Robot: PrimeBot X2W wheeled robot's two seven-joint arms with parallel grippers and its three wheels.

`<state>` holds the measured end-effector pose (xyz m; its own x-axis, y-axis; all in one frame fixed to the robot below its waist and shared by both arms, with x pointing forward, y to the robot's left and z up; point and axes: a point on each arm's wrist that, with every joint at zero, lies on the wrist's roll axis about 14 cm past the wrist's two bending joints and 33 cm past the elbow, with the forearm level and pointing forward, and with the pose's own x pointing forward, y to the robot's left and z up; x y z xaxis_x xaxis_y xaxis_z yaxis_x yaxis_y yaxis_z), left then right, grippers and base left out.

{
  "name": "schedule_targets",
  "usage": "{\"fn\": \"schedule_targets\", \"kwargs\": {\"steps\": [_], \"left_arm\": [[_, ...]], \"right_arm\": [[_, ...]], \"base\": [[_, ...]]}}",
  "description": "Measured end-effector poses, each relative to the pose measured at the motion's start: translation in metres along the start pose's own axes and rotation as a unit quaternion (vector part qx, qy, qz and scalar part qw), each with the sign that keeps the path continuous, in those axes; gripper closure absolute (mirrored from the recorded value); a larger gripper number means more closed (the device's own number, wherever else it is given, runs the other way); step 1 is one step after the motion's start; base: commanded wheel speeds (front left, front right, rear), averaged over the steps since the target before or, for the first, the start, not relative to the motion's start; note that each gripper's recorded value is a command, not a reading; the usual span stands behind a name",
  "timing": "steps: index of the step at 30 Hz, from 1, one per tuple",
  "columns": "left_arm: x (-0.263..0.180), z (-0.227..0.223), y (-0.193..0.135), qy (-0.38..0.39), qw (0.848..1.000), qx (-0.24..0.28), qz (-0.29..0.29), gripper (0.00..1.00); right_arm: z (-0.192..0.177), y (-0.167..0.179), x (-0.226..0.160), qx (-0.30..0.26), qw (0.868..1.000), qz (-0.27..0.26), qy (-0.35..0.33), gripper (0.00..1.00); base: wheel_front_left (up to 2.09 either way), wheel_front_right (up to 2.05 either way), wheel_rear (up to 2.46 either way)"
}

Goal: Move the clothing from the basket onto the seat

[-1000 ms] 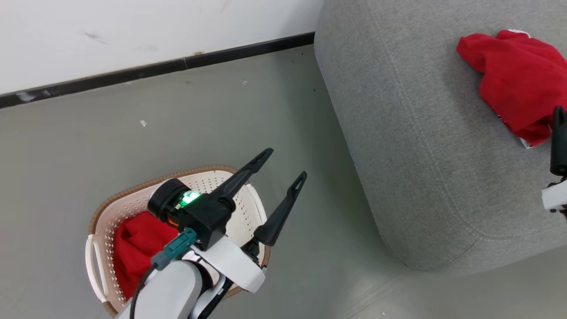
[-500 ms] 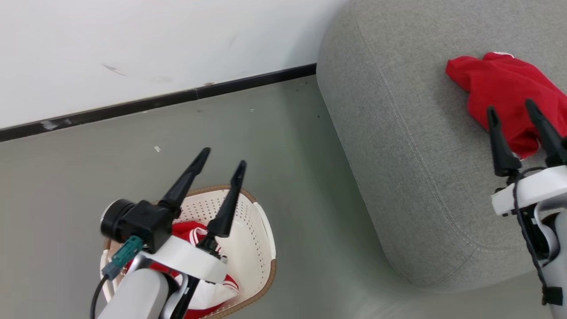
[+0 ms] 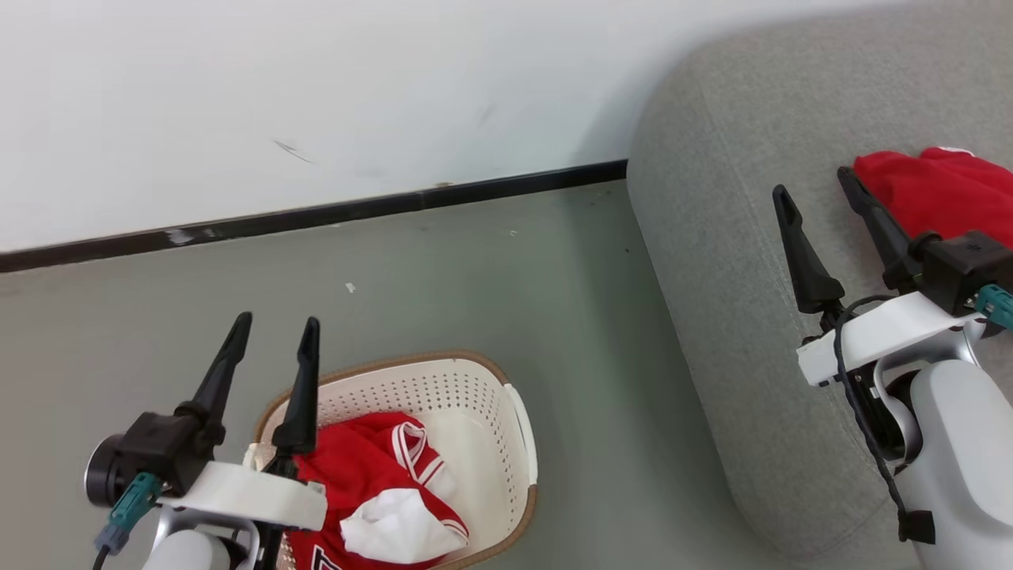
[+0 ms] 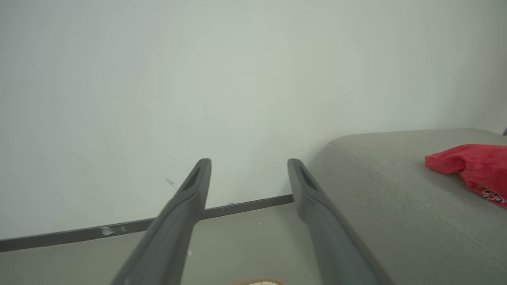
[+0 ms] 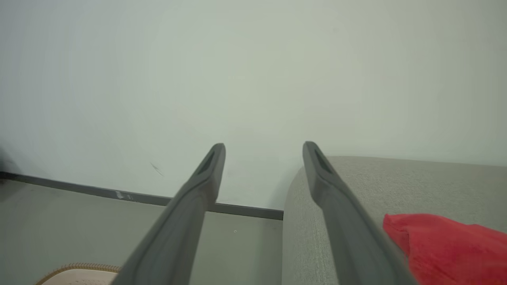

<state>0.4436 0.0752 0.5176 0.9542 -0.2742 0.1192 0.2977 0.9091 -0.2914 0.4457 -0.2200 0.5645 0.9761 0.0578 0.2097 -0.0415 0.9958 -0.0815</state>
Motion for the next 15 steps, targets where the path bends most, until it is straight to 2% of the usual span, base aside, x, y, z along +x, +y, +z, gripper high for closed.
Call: {"fn": "schedule_targets", "kwargs": {"steps": [15], "left_arm": [[-0.053,0.024,0.050,-0.021,0.994,0.009,0.104,0.00]], "right_arm": [[0.006,0.040,-0.012,0.023,0.999,0.026,-0.011,0.00]], "base": [[0.00,0.00,0.00]]}}
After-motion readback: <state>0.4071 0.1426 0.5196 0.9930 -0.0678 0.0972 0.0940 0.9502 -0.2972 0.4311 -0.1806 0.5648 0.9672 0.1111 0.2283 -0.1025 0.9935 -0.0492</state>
